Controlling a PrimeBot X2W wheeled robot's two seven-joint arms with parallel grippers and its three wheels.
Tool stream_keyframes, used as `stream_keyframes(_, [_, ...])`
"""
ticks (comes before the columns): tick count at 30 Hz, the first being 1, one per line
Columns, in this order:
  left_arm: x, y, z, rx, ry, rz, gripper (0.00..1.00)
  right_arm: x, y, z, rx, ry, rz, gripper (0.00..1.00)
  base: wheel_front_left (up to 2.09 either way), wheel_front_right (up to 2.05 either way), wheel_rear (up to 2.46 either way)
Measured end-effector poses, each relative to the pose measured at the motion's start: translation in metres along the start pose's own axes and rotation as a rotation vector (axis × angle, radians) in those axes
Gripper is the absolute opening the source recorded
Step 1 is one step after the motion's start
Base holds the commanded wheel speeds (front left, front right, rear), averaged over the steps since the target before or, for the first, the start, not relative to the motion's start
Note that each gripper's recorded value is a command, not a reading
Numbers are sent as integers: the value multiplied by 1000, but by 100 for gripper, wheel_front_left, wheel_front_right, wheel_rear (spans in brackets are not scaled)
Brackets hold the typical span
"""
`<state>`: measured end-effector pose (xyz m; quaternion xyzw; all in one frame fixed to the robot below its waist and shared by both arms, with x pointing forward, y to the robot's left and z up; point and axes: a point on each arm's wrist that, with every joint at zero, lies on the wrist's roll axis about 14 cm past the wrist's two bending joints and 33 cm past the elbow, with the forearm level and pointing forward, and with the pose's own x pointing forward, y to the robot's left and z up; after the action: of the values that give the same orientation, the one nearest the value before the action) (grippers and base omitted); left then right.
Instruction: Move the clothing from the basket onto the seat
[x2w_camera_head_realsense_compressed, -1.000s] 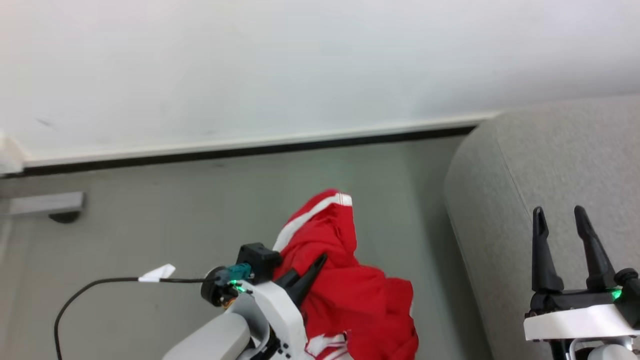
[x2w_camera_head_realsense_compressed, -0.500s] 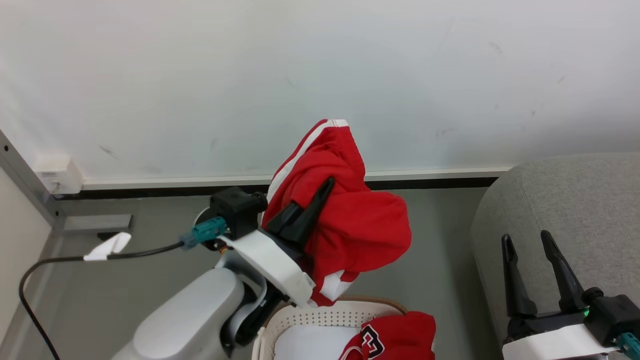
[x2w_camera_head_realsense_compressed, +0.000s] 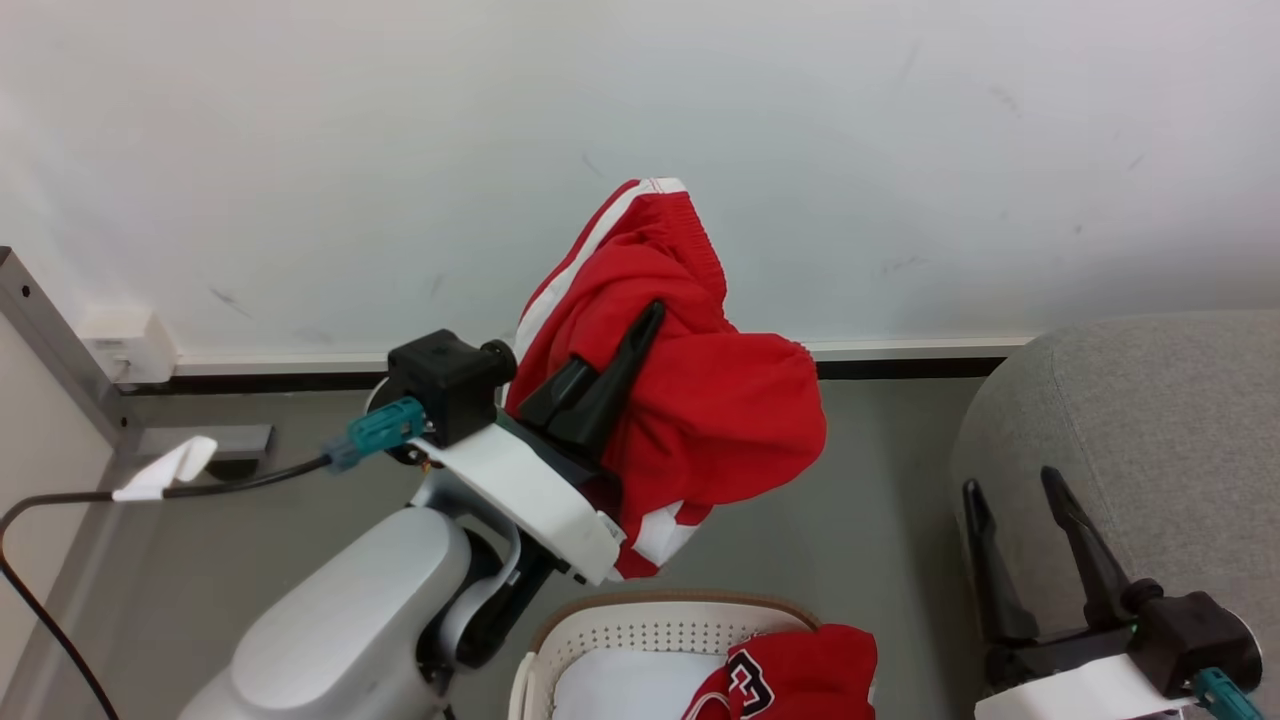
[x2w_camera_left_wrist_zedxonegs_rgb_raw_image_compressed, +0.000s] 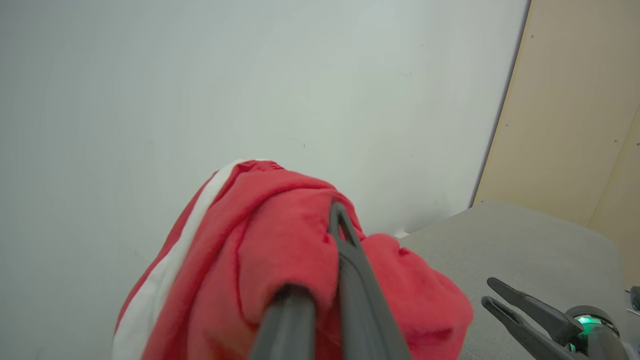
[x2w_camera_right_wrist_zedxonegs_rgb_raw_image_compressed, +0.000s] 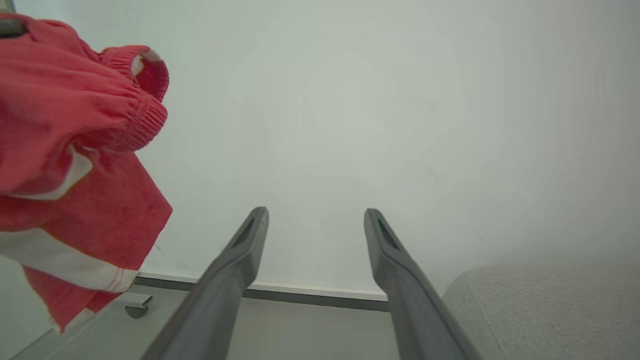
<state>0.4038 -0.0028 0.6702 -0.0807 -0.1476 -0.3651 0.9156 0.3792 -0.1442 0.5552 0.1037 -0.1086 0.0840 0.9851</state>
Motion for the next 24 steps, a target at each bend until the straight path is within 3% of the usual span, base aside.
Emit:
stream_keyframes(7, [-1,1,0,1,5,5,0,2,29,-7,-18,20,93,100,0,0,0])
stream_keyframes(15, [-3,-3,-1,-4,17,2,0,-5,106,-35,-54,109,358,100,0,0,0])
stream_keyframes(24, [-6,-23,1,-56,12,-17,0,-8,164,-49,-80,146,554,100,0,0,0])
